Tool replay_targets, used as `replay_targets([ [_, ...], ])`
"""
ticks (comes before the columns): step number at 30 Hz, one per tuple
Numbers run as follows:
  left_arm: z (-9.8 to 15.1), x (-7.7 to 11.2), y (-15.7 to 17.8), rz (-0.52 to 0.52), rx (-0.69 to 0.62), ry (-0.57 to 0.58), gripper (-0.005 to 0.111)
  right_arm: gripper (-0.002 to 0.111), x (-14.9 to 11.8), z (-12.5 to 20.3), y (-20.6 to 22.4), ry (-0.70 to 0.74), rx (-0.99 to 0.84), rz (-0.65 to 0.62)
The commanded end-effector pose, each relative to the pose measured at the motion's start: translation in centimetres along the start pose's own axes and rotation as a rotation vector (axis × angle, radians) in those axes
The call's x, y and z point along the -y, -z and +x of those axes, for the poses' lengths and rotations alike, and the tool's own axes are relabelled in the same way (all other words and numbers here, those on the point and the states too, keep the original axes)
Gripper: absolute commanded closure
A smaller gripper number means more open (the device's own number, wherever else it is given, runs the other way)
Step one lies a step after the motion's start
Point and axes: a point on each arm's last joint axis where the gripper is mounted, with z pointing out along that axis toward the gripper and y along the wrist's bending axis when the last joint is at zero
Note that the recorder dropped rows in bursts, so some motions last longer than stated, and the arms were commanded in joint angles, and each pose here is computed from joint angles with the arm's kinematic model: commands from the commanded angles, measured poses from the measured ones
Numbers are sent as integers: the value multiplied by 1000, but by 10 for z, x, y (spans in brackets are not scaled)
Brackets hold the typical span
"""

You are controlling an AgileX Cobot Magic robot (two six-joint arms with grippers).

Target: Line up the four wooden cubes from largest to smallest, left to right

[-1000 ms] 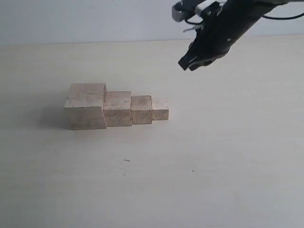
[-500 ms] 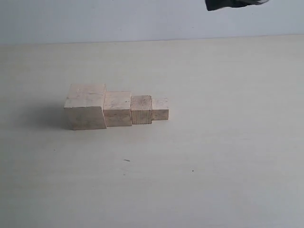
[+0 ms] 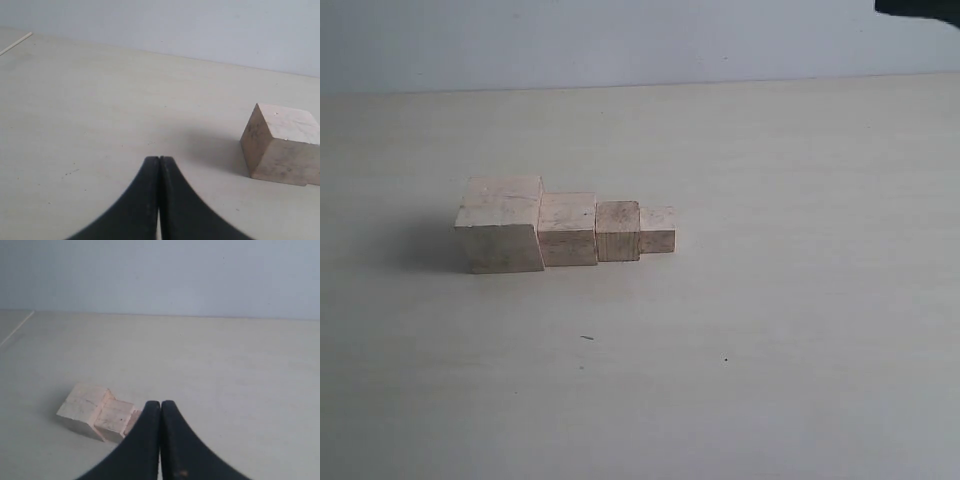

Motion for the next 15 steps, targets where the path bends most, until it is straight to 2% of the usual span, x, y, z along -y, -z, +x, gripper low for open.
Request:
replay_targets([
  [1, 0, 0, 0, 6, 9, -3, 107, 108, -5, -3, 20, 14, 73, -17],
  [10, 0, 0, 0, 6, 9, -3, 107, 108, -7, -5, 54, 42, 184, -13],
  [15, 0, 0, 0, 6, 9, -3, 107, 108, 22, 11, 69, -3, 263, 188],
])
